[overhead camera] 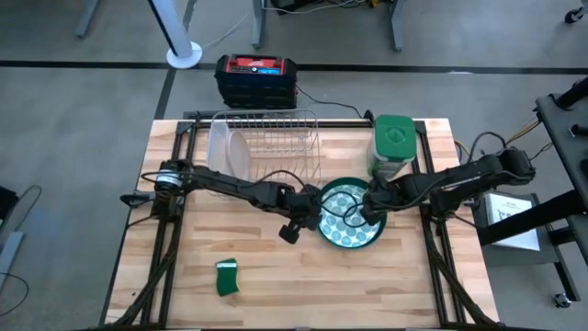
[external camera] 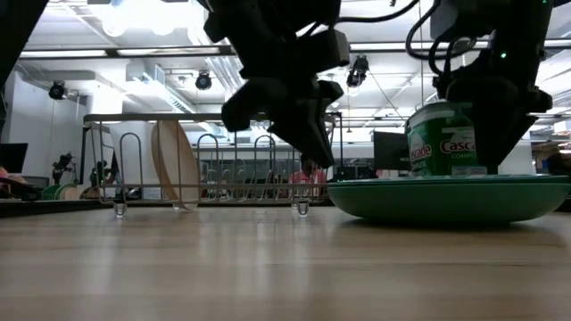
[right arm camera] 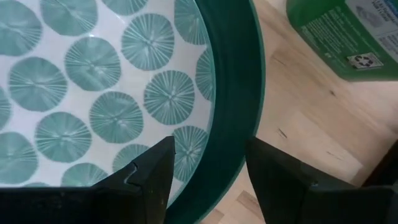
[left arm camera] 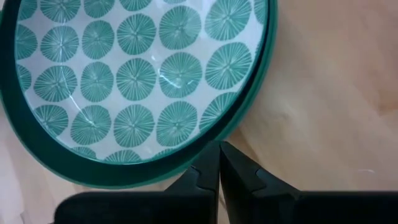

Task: Sort dishes
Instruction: Put the blue patterned plate on the dish rack

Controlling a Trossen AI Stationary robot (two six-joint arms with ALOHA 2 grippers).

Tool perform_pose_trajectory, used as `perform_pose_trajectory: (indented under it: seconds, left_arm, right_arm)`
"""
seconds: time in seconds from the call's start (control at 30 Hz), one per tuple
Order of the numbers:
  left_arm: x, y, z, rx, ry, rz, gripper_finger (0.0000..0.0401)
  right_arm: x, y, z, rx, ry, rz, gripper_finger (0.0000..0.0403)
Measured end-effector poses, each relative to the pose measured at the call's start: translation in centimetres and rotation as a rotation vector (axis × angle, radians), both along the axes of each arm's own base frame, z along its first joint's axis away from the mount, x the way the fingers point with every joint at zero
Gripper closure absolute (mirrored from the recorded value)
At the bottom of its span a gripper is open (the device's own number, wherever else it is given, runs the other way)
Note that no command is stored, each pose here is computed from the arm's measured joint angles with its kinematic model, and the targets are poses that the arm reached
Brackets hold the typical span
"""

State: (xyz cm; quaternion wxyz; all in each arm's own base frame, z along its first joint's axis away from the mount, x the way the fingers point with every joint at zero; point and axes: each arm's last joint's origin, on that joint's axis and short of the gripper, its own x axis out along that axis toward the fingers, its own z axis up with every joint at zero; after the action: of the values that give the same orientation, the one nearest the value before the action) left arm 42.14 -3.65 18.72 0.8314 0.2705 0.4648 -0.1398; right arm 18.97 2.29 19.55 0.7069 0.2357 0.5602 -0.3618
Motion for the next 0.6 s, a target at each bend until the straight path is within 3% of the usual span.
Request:
perform_pose_trajectory:
  seconds: [0.37,0.6]
  left_arm:
    - [0.1,0.0,0.0,-0.009,-0.016,0.022,0.0401]
    - [0.2,-0.1,-0.3,-0.029,-0.039,0.042,0.0401]
  right_arm:
    - [0.5,0.1,-2.0,-0.004,0.018,0.019,0.0218]
    - [0.0,0.0,-3.3,0.011,-0.088,0.022,0.0235]
